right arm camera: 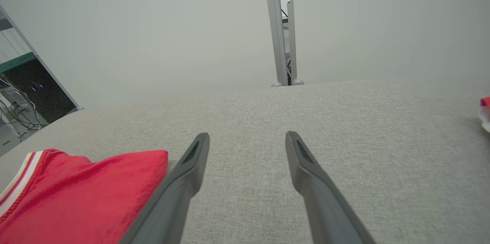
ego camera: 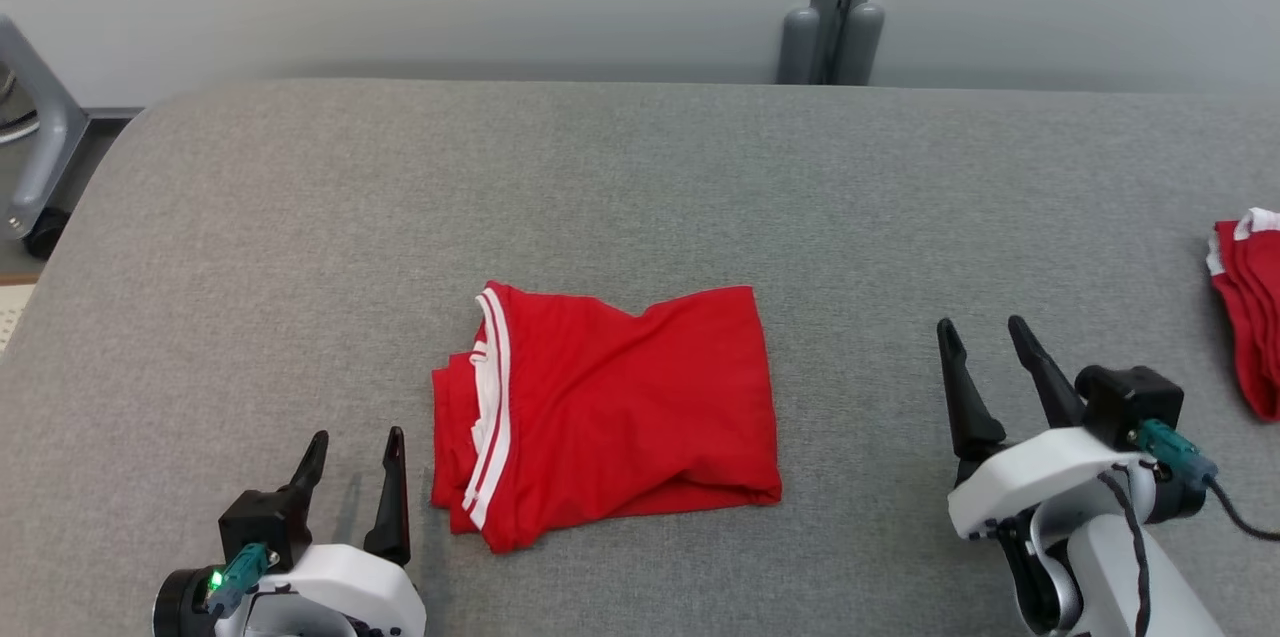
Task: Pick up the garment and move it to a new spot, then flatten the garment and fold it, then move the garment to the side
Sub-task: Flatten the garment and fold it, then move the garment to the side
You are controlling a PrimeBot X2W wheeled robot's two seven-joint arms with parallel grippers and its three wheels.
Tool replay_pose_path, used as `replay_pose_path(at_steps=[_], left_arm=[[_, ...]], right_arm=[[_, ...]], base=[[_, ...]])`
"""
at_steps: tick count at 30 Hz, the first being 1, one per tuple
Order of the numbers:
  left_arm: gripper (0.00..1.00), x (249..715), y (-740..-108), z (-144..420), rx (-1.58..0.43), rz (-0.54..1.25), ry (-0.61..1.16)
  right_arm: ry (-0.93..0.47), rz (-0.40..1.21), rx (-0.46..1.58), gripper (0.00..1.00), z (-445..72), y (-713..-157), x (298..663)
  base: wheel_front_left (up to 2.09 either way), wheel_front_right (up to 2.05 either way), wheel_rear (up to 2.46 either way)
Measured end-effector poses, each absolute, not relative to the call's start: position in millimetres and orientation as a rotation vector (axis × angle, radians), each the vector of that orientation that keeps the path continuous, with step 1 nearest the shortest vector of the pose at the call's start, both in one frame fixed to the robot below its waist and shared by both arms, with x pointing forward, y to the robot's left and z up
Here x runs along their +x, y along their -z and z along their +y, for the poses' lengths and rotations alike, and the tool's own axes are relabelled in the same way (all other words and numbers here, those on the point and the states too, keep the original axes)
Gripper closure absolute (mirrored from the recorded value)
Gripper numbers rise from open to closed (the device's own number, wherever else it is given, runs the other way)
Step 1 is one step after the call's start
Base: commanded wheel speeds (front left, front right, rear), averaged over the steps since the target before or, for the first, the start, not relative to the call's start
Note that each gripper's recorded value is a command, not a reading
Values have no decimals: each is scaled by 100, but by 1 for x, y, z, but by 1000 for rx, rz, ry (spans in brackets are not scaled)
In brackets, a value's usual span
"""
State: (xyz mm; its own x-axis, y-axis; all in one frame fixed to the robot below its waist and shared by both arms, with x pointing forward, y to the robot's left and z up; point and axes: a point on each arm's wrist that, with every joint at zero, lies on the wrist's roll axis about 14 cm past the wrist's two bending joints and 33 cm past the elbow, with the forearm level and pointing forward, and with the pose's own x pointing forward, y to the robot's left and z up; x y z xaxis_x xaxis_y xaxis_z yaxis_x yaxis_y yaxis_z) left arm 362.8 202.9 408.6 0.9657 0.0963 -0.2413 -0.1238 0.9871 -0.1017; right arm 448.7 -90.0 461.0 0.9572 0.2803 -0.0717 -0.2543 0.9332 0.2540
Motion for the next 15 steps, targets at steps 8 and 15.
replay_pose_path(at_steps=[8,15], left_arm=[[0,359,-413,194,-102,220,-79],[0,351,-415,189,-102,216,-68]], right_arm=[[-253,124,197,0,-105,-452,409],[-235,132,212,0,-111,-450,390]], base=[[0,0,0],[0,0,0]])
